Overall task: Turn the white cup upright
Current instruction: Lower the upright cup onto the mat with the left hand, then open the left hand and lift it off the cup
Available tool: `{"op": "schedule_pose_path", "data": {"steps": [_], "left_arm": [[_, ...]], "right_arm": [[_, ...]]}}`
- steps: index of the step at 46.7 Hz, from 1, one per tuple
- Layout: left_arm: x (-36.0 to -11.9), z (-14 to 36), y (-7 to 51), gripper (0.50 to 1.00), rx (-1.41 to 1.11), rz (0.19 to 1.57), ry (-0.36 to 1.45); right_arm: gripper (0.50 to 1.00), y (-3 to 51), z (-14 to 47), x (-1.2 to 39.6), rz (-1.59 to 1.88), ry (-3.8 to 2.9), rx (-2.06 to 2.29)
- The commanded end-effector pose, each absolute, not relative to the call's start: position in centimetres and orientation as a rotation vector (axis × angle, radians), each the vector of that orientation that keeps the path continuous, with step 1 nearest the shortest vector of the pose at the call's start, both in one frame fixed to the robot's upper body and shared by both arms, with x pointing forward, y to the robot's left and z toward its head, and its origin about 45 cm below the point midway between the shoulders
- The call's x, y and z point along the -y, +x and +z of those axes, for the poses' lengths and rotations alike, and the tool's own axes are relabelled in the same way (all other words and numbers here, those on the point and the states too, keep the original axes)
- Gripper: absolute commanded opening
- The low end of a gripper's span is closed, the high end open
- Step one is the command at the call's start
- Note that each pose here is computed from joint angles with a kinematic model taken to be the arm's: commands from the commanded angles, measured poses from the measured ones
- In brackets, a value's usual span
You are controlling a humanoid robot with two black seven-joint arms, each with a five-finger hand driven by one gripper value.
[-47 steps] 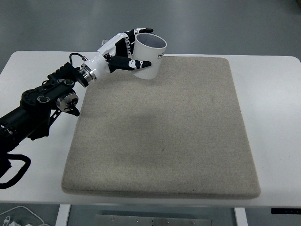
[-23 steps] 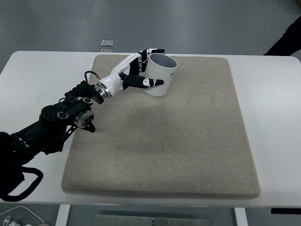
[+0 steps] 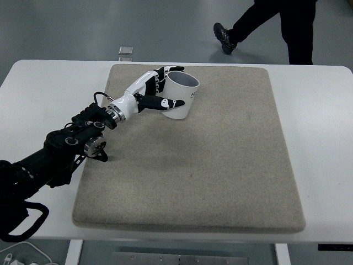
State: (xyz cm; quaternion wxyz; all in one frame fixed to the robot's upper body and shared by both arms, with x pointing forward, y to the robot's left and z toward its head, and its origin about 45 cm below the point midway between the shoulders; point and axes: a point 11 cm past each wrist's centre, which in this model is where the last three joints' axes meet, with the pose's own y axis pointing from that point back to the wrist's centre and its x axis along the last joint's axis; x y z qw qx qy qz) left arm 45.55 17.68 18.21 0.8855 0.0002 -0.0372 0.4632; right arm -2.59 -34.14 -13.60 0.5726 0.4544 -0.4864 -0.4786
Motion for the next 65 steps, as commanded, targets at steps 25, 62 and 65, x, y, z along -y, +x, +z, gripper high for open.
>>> {"op": "schedule_pose_path", "data": {"steps": [25,62,65], "left_arm": [[-18.21,17.65,45.49,0.776,0.089,1.015,0.014],[-17.85,17.99,45.44,0.996,0.082,1.005,-0.007],[-17.47,18.21,45.36,0.996,0.079,0.996,-0.020]], "right_arm": [[0.930,-2.59,-13.61,34.09,-1.123,1.066,1.140],[0.930,-2.58,-13.61,34.14,-1.124,1.064,1.143],[0.930,-2.58,-13.61,34.14,-1.124,1.064,1.143]]}}
